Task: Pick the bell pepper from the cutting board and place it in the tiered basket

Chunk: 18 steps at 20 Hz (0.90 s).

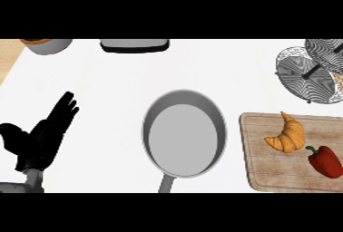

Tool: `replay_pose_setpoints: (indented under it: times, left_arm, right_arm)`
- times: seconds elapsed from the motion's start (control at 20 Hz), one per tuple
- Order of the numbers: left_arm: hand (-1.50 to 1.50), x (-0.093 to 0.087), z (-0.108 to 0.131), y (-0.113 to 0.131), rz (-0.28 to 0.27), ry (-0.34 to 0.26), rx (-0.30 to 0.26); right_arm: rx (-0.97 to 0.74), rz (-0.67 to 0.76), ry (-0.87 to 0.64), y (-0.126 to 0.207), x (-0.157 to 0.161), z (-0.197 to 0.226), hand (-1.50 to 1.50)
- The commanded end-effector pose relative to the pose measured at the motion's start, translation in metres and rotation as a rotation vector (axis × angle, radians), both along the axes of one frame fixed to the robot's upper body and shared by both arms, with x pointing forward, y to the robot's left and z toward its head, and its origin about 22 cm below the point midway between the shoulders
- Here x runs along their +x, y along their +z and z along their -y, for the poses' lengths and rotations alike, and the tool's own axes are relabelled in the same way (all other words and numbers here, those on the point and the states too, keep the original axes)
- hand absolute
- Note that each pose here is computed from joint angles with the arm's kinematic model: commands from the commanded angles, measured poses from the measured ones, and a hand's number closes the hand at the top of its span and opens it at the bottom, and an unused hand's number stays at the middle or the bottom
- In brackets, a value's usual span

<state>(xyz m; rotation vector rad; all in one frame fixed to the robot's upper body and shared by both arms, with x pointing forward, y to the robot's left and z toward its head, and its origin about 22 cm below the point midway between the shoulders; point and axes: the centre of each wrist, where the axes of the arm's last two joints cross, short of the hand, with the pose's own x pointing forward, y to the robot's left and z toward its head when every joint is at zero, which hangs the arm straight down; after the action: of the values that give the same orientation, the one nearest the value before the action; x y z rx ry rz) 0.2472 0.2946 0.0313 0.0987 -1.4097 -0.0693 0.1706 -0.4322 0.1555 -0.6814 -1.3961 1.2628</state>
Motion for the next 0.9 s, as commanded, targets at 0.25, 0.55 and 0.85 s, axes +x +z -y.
replay_pose_setpoints:
  times: [0.25, 0.55, 0.85]
  left_arm:
    - [0.0, 0.002, 0.006, 0.014, 0.0, -0.026, -0.005]
    - [0.0, 0.001, 0.021, 0.007, 0.015, -0.027, 0.011]
    - [0.0, 0.004, 0.001, 0.016, -0.007, -0.015, 0.009]
  right_arm:
    - [-0.159, -0.128, -0.048, -0.001, -0.023, -0.069, -1.5]
    - [-0.152, -0.118, -0.14, -0.029, -0.015, -0.067, -1.5]
    - [-0.195, -0.152, -0.202, -0.073, -0.025, -0.062, -1.5]
